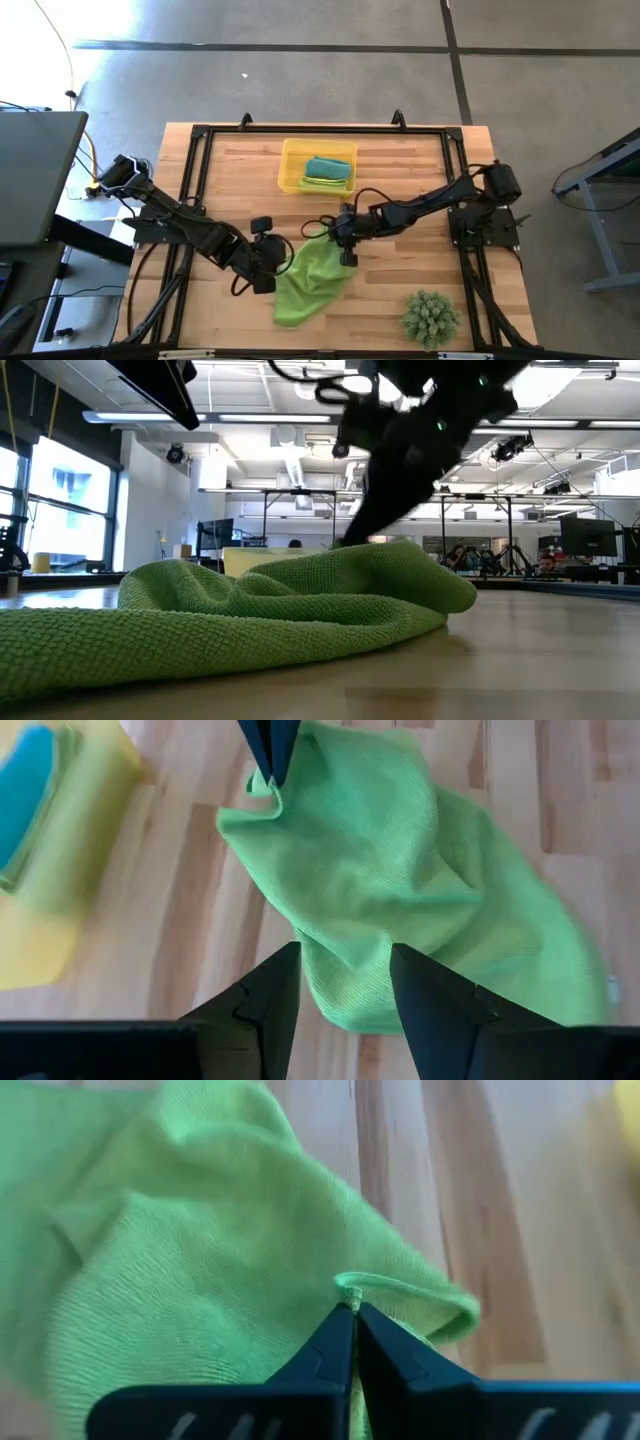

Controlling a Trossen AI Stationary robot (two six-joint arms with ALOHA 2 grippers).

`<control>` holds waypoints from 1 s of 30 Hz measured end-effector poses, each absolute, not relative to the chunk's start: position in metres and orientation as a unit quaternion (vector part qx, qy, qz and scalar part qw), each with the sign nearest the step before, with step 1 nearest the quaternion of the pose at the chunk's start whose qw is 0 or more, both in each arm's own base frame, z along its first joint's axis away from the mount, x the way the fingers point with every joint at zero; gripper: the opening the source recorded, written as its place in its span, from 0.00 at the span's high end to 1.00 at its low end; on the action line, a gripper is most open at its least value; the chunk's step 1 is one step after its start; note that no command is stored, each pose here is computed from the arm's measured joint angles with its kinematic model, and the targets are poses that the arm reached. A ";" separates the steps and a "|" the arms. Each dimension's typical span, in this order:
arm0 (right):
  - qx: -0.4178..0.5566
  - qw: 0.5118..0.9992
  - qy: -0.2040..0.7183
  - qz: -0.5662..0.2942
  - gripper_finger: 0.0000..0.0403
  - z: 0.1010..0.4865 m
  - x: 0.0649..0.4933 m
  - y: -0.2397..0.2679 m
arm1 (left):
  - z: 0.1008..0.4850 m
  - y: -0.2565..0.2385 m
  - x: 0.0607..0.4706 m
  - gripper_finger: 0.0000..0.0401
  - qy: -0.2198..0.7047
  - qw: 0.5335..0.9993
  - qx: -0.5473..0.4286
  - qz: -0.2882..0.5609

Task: Roll microfiber towels into tight, uniform cylinder then place into a basket
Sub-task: Roll the green microfiber towel

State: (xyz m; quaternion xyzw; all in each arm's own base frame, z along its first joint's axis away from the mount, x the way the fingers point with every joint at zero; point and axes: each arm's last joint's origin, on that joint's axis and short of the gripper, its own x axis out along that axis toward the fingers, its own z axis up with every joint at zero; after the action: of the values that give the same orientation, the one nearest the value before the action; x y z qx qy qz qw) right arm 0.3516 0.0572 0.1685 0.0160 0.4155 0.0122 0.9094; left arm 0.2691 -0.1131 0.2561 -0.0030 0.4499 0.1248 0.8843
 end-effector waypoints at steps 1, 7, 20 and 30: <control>0.012 0.910 0.415 0.013 0.99 0.176 0.352 0.057 | 0.256 -0.113 0.269 0.63 0.448 0.885 0.005 0.125; -0.022 0.908 0.418 0.012 1.00 0.223 0.353 0.063 | 0.258 -0.111 0.271 0.63 0.435 0.888 0.082 0.122; -0.273 0.882 0.356 0.148 1.00 0.312 0.343 0.117 | 0.273 -0.106 0.294 0.63 0.343 0.924 0.142 0.092; -0.374 0.869 0.282 0.160 1.00 0.357 0.338 0.138 | 0.287 -0.107 0.308 0.63 0.266 0.943 0.194 0.047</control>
State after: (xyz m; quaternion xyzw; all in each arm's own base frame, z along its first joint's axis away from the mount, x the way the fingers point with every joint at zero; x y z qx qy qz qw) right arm 0.3381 0.1384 0.3572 -0.3741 0.2817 0.1601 0.8690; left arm 0.3076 -0.1071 0.2875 0.1944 0.2664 0.0470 0.9429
